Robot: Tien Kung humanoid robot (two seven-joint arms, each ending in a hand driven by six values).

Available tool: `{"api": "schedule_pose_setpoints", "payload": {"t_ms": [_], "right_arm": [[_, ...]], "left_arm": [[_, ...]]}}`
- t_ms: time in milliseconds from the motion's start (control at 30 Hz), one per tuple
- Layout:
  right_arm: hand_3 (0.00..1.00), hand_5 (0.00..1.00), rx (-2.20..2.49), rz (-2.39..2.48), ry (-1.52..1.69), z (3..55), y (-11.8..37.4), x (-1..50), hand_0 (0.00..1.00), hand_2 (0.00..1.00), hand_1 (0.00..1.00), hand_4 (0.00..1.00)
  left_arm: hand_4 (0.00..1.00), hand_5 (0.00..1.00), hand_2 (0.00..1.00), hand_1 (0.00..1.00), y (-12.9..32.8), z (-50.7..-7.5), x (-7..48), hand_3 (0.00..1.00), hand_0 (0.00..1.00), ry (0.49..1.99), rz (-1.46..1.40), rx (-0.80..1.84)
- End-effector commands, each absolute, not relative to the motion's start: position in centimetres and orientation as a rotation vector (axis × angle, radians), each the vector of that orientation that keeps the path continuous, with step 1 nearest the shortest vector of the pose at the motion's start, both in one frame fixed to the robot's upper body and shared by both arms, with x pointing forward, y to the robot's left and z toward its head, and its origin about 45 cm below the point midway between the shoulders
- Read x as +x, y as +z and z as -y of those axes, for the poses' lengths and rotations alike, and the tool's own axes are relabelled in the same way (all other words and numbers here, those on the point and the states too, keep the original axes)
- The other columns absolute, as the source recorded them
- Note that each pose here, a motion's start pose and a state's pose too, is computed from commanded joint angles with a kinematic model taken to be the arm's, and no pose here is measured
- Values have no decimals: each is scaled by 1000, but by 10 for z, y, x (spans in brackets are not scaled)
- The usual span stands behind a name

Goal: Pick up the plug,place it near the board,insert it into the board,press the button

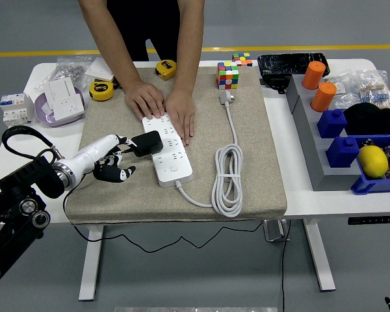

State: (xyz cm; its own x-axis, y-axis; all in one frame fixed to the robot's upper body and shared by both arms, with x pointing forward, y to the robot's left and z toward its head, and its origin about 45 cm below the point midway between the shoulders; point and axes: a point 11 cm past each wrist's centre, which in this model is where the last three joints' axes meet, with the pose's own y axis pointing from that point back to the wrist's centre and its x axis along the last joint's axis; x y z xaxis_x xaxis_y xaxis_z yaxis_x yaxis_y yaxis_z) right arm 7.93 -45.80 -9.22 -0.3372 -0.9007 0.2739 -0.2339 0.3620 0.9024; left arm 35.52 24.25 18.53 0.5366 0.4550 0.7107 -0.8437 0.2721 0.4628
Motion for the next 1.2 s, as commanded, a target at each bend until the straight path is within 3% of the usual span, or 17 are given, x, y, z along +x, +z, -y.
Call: {"api": "schedule_pose_setpoints", "payload": {"t_ms": [433, 467, 633, 667, 1200], "right_arm": [[728, 992, 1003, 1791, -1002, 458, -92, 82, 998, 722, 803, 998], [728, 994, 1004, 1791, -1001, 459, -91, 82, 998, 722, 803, 998], [728, 994, 1002, 1789, -1002, 459, -91, 81, 998, 722, 803, 998], [728, 994, 1001, 1789, -1002, 459, -92, 81, 998, 722, 802, 998], [728, 998, 1000, 1785, -999, 459, -92, 81, 998, 721, 802, 998]], "left_arm": [[497, 2, 145, 2, 177, -216, 360, 737, 184, 783, 441, 983], [478, 2, 154, 2, 175, -215, 359, 832, 188, 773, 432, 985], [478, 2, 154, 2, 176, -205, 359, 832, 188, 764, 418, 952], [471, 2, 156, 4, 176, -204, 359, 873, 187, 763, 418, 948], [458, 2, 163, 6, 166, -193, 354, 877, 191, 716, 370, 939]]}}
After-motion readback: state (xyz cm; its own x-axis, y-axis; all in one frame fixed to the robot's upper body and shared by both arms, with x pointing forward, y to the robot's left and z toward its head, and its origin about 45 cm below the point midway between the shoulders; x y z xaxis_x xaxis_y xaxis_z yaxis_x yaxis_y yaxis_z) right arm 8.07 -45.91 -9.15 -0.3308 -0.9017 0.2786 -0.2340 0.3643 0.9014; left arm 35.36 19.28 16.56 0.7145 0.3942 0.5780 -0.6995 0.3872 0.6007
